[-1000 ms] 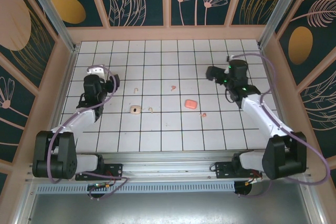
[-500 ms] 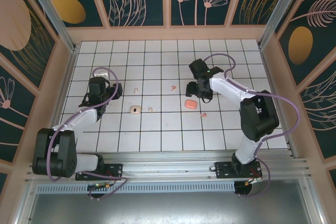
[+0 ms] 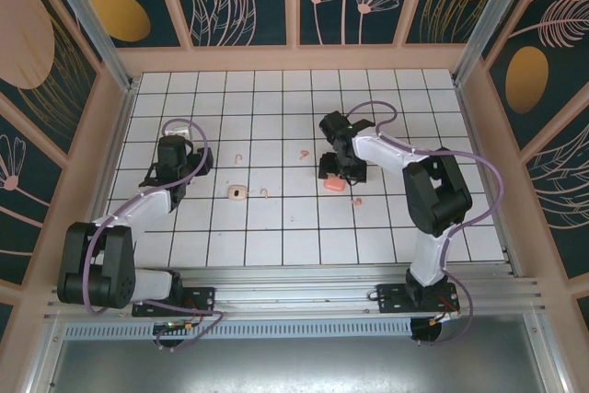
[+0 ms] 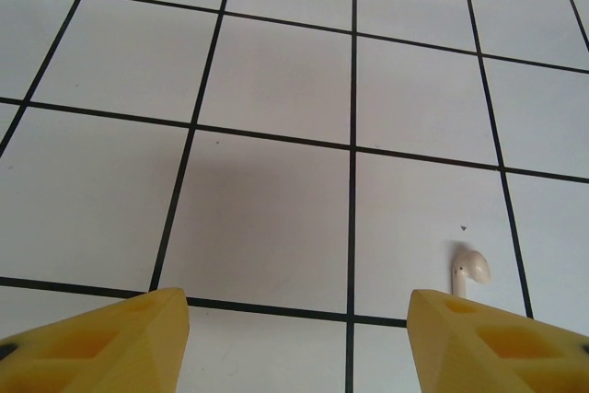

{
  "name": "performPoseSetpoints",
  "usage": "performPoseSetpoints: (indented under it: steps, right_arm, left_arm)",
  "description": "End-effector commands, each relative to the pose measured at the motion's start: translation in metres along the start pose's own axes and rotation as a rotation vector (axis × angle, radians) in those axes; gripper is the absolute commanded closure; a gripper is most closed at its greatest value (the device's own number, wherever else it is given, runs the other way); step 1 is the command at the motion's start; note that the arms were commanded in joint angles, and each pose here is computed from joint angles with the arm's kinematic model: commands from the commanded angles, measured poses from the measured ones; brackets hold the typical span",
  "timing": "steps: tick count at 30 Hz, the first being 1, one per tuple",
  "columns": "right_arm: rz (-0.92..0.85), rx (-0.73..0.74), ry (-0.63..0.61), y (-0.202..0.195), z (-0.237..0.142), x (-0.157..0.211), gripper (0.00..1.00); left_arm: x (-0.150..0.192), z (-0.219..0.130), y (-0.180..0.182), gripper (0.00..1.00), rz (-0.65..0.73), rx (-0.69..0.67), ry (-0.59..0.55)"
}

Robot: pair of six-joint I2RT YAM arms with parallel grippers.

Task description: Insert wireless bluetooth earbuds into charging case

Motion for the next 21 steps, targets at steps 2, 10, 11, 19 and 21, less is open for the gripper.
performPoseSetpoints:
  steps: [2,10,11,19,21]
  right_arm:
    - [0.008,-0.011,0.023,0.012,0.006,0.000,0.18]
    - [0.004,0.003,0.044,0.014,0.020,0.003,0.19]
    - [0.003,0.005,0.046,0.014,0.021,0.003,0.20]
    - [0.001,0.008,0.049,0.014,0.032,0.002,0.29]
    - [0.002,0.003,0.043,0.014,0.032,0.001,0.30]
  left_arm:
    - [-0.004,-0.002,-0.001,0.35,-0.008,-0.010,-0.009]
    - [-0.003,-0.003,0.004,0.35,-0.021,-0.039,-0.009]
    - [-0.003,-0.004,0.004,0.35,-0.019,-0.040,-0.006]
    - [-0.003,-0.002,0.004,0.35,-0.015,-0.039,0.002]
    - [-0.003,-0.001,0.003,0.36,-0.015,-0.034,0.002]
Point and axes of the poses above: each hand's point on the last joint's axis, 136 mm out from that joint toward the fingers, its own z axis out along the fingers, its own y axis along the line the jaws close on, x = y × z, the point moved 4 cm from there along -z, back along the fingers, and after that the axes turned 6 degrees about z, right-handed, at the moved point
